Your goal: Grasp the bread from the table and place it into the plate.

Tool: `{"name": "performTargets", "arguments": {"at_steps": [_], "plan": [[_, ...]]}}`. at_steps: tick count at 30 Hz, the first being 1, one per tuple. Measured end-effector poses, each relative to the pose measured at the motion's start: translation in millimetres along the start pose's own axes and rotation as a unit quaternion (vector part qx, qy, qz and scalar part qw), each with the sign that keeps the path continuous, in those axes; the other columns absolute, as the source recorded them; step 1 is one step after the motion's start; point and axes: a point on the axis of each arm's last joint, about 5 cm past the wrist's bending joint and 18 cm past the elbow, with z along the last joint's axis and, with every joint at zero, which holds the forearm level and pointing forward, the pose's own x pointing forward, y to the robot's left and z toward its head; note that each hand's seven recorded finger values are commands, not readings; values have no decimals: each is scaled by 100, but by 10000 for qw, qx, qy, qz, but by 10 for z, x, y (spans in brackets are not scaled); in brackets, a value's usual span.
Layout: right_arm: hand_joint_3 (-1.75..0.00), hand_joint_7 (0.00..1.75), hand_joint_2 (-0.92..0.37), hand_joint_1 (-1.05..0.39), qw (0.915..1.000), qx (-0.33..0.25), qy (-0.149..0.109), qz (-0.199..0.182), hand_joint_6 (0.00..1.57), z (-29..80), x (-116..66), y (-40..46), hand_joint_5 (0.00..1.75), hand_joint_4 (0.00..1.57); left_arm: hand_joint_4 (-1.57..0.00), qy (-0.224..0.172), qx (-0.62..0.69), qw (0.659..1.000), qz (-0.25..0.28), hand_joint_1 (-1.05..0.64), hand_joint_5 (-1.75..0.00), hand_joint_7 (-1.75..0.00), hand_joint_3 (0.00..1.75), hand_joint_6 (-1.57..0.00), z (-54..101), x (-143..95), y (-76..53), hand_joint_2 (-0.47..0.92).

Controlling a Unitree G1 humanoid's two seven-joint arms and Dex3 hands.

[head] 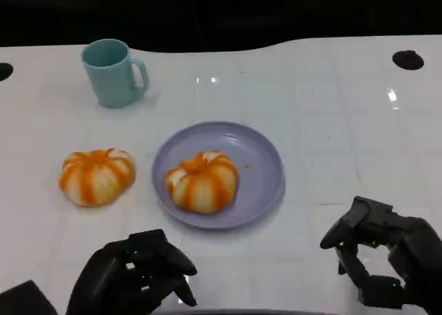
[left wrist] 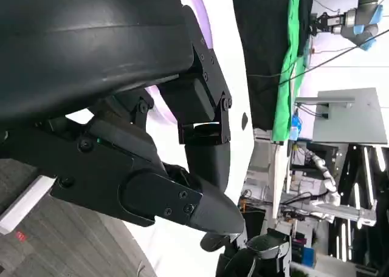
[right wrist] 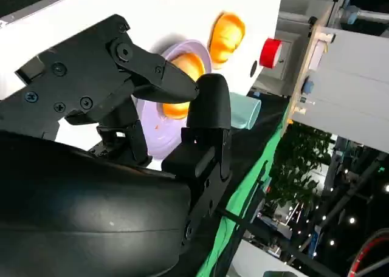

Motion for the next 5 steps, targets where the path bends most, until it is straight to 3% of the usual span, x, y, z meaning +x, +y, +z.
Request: {"name": "performTargets", "arguments": {"at_steps": [5], "plan": [[-108,134,-48,-18,10000,-9,2,0,78,0,0,7,171,78,-90,-34,23,10000,1,-86,-145,-99,6,-100,4,-1,1,92]]}}
